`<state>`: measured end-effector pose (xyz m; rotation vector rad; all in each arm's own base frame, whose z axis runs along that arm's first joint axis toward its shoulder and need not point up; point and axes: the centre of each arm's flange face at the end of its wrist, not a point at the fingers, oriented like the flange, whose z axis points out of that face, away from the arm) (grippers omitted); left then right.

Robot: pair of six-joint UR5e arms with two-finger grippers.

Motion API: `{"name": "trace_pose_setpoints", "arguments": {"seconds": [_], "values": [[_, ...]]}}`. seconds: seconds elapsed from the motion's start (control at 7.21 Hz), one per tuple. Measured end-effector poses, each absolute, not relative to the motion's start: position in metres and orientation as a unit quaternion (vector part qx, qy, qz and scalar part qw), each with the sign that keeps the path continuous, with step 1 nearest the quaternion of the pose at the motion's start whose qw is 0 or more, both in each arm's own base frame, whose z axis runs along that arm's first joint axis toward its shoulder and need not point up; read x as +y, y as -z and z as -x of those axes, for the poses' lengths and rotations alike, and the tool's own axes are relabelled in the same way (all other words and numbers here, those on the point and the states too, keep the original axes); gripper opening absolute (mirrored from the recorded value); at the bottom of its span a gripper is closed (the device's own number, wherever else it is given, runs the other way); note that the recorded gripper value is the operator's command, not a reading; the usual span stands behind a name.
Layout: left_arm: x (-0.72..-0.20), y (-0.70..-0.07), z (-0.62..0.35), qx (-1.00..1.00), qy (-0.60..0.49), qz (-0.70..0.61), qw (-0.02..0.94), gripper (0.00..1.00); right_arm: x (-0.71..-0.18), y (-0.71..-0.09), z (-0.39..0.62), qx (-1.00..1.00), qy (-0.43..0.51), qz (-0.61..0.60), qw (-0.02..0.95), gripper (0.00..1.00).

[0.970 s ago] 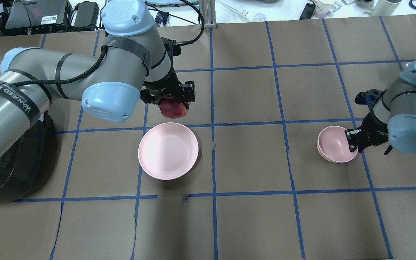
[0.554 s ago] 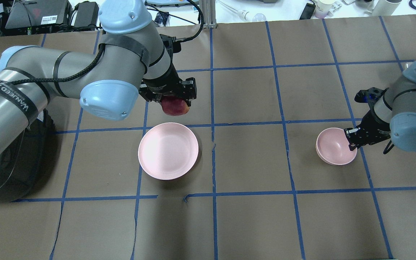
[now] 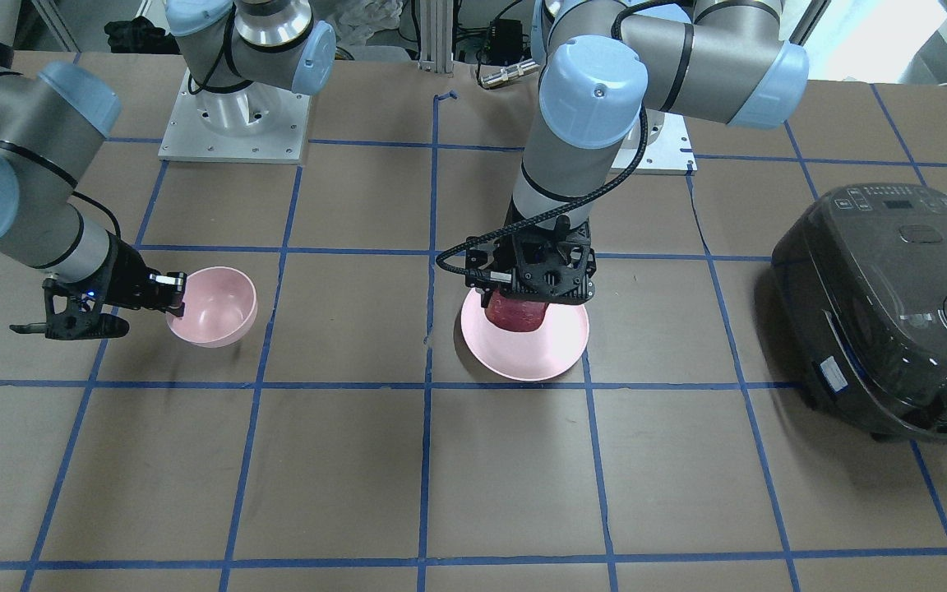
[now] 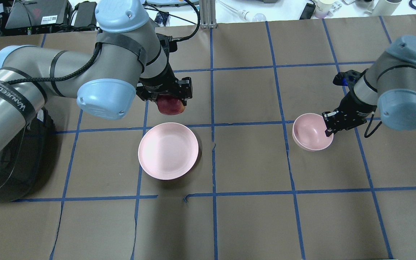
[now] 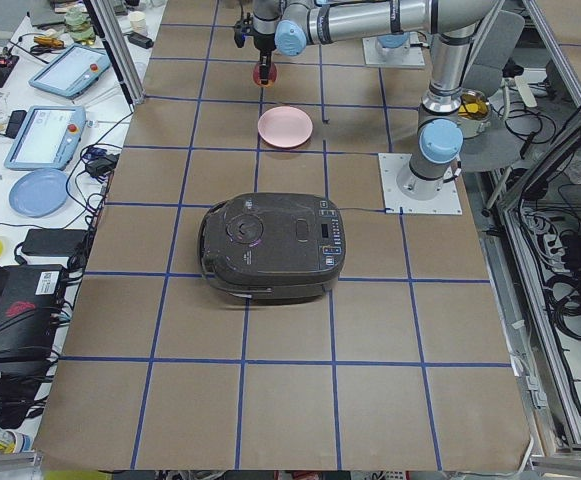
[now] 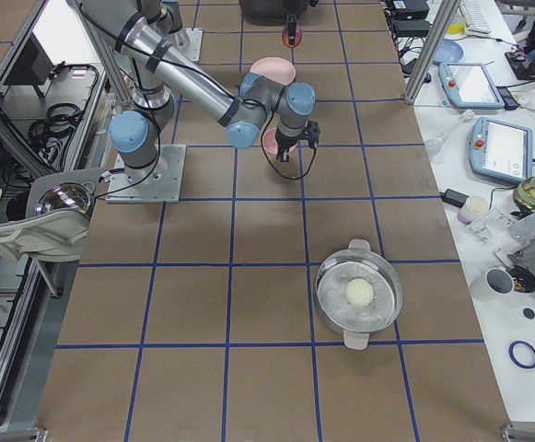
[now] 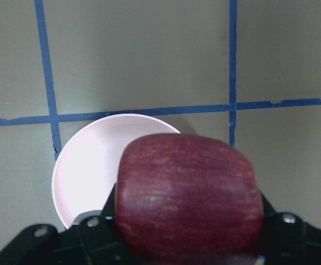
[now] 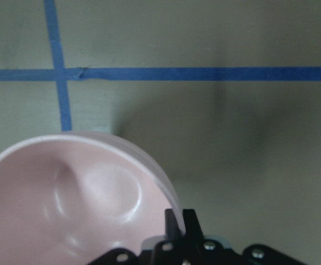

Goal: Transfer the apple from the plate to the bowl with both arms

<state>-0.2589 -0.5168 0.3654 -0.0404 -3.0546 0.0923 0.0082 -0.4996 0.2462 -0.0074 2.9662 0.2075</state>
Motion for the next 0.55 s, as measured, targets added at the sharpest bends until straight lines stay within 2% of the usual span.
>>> {"name": "trace_pose_setpoints", "arguments": {"seconds": [0.55], "values": [[-0.512, -0.371, 0.257, -0.998, -0.031, 0.016, 0.045, 0.01, -0.491, -0.228, -0.133, 0.994, -0.079, -0.010, 0.072, 0.00]]}}
